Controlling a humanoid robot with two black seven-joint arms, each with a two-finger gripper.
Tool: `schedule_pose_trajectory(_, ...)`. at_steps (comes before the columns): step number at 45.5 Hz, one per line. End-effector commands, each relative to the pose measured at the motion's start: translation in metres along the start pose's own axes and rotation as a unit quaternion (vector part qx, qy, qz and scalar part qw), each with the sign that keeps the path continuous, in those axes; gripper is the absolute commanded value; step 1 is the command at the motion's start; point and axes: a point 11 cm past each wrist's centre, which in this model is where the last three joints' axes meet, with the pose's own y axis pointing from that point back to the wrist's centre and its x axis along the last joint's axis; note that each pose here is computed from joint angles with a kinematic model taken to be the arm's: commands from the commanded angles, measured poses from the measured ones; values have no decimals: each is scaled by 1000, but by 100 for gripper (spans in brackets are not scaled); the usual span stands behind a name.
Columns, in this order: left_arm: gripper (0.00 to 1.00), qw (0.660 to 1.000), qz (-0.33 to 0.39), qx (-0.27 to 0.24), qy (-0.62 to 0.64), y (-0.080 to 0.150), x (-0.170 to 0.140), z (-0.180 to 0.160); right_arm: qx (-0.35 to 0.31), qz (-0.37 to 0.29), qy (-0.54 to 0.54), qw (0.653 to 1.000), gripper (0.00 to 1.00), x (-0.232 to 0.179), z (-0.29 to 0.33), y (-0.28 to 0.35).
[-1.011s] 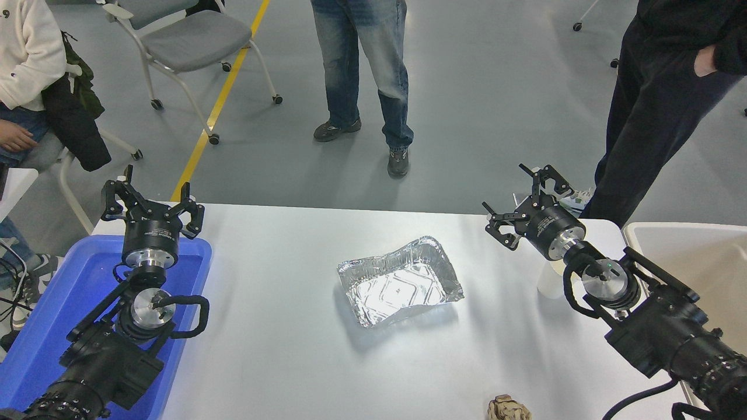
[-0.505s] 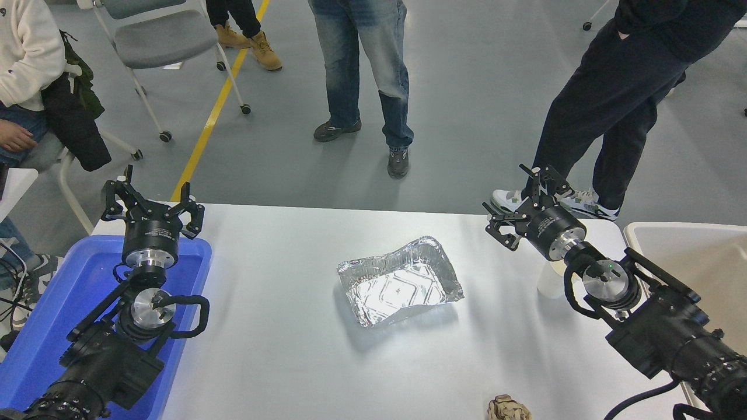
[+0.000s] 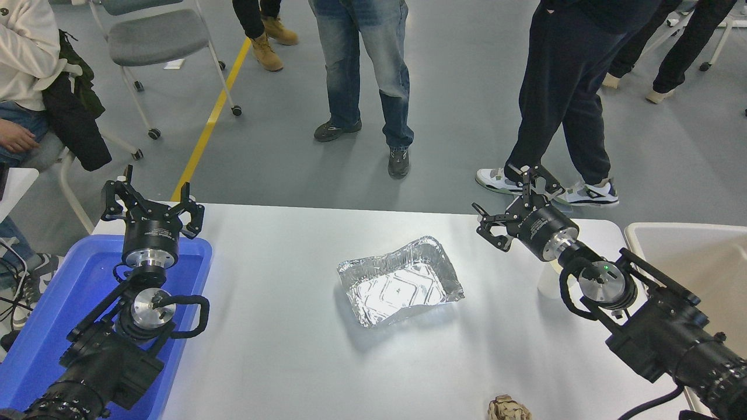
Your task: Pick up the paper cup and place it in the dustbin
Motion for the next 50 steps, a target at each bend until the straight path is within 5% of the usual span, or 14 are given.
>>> schedule_pose_trajectory(1, 99, 1000, 0, 0, 0, 0, 0, 0, -45, 1, 108, 993, 100, -6, -12, 12)
schedule_pose_trajectory(15, 99, 1000, 0, 0, -1, 0, 0, 1, -159, 39, 299, 940, 100, 28, -49, 58)
schedule_pose_trajectory(31, 99, 1000, 0, 0, -1, 0, 0, 1, -239, 40, 450, 859, 100, 0, -112, 110)
schedule_pose_trajectory(50, 99, 1000, 0, 0, -1, 0, 0, 1, -357, 1, 624, 695, 100, -65, -140, 130)
